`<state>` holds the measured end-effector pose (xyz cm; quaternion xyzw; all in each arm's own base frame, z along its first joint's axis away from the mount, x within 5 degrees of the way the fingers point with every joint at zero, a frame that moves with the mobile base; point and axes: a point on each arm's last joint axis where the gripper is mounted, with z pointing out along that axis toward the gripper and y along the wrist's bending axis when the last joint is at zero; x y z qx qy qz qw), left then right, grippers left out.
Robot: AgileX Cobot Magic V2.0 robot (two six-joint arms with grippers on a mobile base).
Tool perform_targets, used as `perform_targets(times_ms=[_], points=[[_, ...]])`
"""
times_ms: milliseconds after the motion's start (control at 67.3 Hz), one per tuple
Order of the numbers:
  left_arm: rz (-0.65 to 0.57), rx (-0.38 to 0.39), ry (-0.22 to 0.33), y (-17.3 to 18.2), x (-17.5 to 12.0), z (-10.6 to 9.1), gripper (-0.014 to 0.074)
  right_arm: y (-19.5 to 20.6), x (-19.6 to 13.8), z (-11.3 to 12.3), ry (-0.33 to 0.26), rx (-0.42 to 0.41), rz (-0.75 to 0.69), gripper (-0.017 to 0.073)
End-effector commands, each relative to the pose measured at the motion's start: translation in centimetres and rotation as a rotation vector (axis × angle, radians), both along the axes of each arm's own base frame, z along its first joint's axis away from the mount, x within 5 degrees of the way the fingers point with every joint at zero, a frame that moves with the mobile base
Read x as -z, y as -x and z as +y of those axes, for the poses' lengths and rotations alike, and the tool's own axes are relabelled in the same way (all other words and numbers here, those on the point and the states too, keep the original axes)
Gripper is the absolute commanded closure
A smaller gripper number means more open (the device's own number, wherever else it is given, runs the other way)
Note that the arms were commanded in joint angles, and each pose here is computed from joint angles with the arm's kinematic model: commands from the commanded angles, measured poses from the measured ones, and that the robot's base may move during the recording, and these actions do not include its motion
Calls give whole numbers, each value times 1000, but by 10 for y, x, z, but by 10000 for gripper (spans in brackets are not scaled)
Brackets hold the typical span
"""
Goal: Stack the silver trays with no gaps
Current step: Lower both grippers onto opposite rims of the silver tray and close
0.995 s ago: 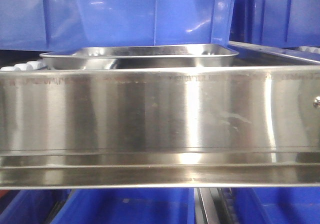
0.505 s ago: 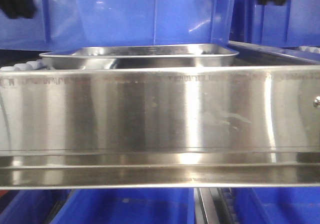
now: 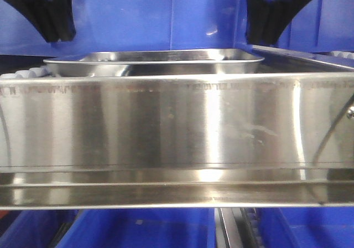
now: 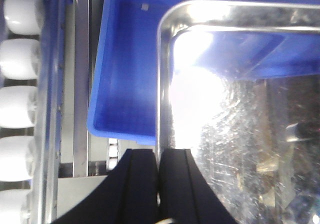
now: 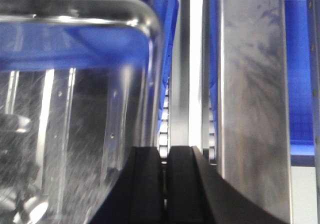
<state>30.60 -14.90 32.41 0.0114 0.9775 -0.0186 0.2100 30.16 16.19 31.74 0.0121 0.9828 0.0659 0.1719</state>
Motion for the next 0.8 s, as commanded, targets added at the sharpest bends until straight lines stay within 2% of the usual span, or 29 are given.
perform_targets(times_ms=[0, 238, 416, 550, 787], points=[[-3, 8, 6, 0, -1, -3, 607, -3, -4, 1, -5, -2, -39, 573], [-32, -1, -27, -3, -2, 1, 584, -6, 0, 3, -11, -2, -45, 559], [-25, -1, -28, -5, 2, -1, 412, -8, 4, 4, -12, 4, -33, 380], [-3, -1, -37, -10, 11, -4, 301, -9, 4, 5, -16, 3, -41, 316], [25, 2, -19, -18, 27, -11, 307, -14, 11, 8, -22, 8, -36, 315]])
